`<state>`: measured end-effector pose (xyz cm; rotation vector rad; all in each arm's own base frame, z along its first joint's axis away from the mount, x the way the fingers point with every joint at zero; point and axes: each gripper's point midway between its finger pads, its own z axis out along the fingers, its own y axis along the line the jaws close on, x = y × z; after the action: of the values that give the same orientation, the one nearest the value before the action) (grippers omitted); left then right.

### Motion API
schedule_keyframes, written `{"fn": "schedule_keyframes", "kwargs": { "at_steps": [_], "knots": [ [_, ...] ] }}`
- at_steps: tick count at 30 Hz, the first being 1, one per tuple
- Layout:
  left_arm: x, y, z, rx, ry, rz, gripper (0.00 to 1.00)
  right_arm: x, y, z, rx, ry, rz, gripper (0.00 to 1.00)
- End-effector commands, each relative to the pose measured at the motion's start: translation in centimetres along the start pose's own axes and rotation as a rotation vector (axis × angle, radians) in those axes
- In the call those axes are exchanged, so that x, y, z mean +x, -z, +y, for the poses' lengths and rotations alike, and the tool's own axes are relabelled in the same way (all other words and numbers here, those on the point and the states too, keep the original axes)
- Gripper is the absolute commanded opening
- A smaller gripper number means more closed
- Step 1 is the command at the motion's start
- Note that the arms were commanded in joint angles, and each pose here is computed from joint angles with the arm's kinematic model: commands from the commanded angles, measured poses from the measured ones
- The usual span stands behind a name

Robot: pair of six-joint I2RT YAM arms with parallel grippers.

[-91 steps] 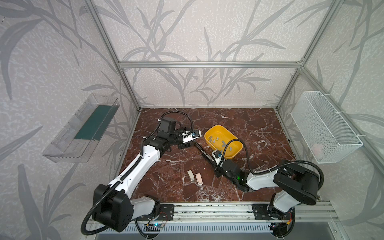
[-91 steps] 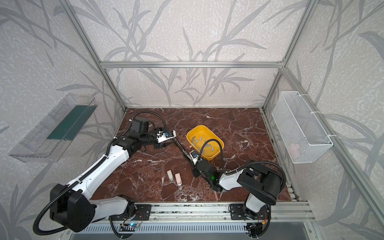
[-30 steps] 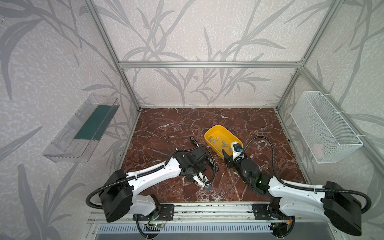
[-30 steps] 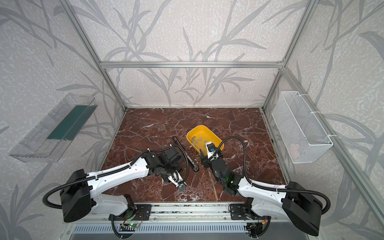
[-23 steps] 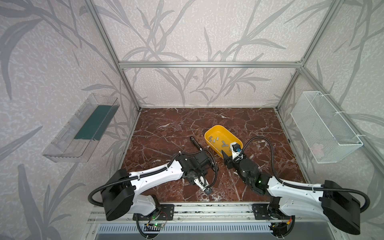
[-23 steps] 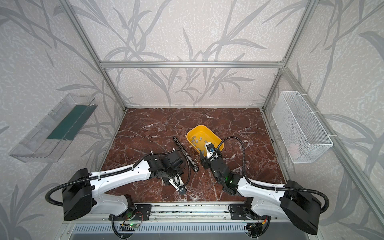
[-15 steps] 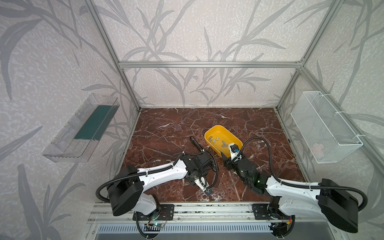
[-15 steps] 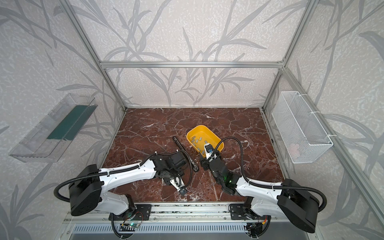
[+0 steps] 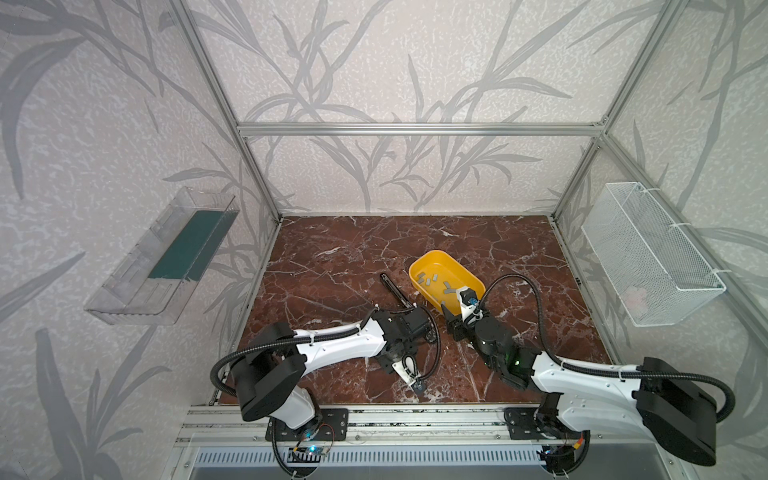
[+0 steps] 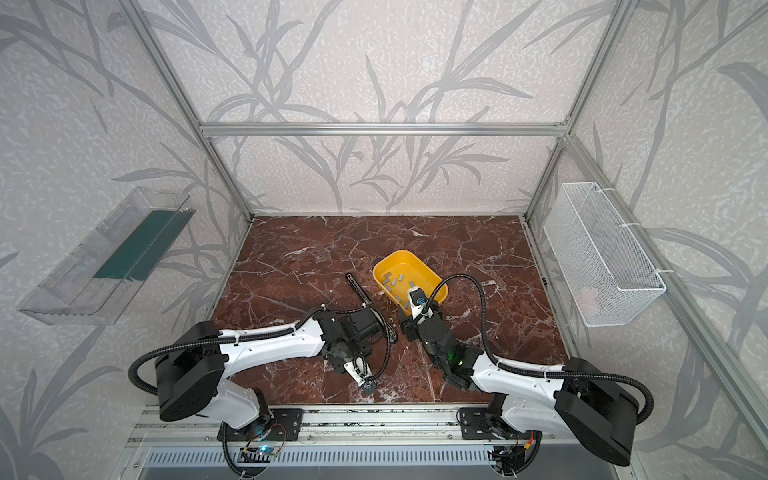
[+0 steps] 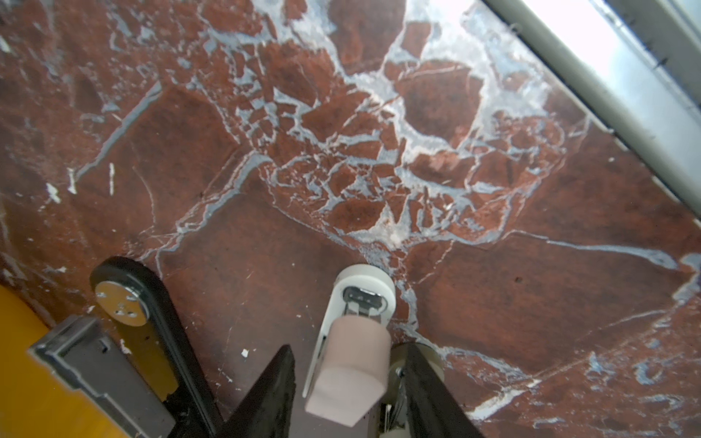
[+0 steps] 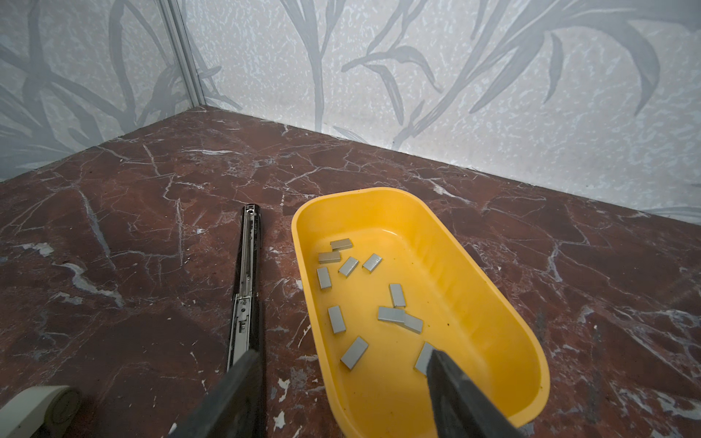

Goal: Load the staples into the stapler
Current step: 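Grasp the pink mini stapler with the left gripper and lift it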

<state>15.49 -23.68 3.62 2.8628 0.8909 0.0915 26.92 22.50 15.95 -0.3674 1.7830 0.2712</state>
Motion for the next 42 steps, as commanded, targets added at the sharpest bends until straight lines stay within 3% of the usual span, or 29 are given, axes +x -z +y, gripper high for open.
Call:
{"fn": "schedule_keyframes", "kwargs": {
  "at_steps": [1, 19, 26, 27, 35, 42],
  "knots": [
    [0.0, 0.2, 0.1, 0.017, -0.024, 0.008, 0.47, -1.0, -0.1, 0.0, 0.001, -0.026, -0.021, 0.70],
    [0.1, -0.4, 0.1, 0.062, -0.023, 0.018, 0.31, -0.8, -0.3, -0.2, 0.007, -0.047, -0.005, 0.71],
    [-0.3, 1.1, 1.2, 0.015, 0.013, -0.015, 0.00, -1.2, -0.1, -1.2, 0.040, -0.103, -0.007, 0.71],
    [-0.3, 1.6, 1.6, -0.007, 0.027, -0.027, 0.00, -1.2, 0.0, -1.5, 0.047, -0.118, -0.007, 0.71],
    [0.1, 8.5, 6.2, -0.329, 0.218, -0.214, 0.00, -2.5, 1.5, -4.2, 0.117, -0.188, -0.072, 0.72],
    [4.1, 15.4, 11.6, -0.591, 0.609, -0.369, 0.00, -2.3, 1.6, -4.5, 0.099, -0.237, -0.068, 0.73]
  ]
}}
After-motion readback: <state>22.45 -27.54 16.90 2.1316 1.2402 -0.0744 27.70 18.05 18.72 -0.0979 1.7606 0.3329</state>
